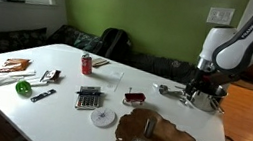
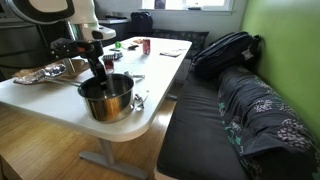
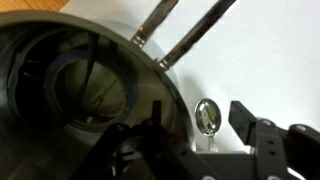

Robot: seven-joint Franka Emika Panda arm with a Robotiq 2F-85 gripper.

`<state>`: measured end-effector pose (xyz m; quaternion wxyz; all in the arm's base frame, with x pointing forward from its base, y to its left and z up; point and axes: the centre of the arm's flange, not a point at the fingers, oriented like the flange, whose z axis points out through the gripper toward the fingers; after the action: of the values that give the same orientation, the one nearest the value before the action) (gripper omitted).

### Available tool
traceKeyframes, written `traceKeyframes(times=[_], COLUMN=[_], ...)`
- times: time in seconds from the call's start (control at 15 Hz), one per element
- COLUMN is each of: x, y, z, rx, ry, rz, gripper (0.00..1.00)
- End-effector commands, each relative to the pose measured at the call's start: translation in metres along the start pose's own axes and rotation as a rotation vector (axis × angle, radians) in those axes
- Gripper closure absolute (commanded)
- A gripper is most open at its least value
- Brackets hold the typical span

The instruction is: Move the silver pot a little forward on the table

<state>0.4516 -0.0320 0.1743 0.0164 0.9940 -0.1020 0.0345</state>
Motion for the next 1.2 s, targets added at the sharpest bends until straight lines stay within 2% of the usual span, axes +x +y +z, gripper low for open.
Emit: traceKeyframes(times=[0.0,0.27,0.33,0.4,0.6,0.87,1.0,1.13], x=[0.004,0.002,0.002,0.001,0.001,0.014,0.029,0.045], y=[0.000,0.002,0.002,0.003,0.004,0.002,0.004,0.005], z=[0.002,-0.003,-0.003,-0.004,-0.007,-0.030,-0.052,-0.068], rx=[0.003,0.003,0.003,0.003,0.002,-0.029,-0.105,-0.130], ry=[-0.024,-0.035,-0.040,-0.047,-0.065,-0.148,-0.130,-0.090], rz=[0.008,-0.001,-0.003,-0.005,-0.017,-0.150,-0.222,-0.255], gripper=[0.59,0.91,0.97,1.00,1.00,0.99,0.99,0.99])
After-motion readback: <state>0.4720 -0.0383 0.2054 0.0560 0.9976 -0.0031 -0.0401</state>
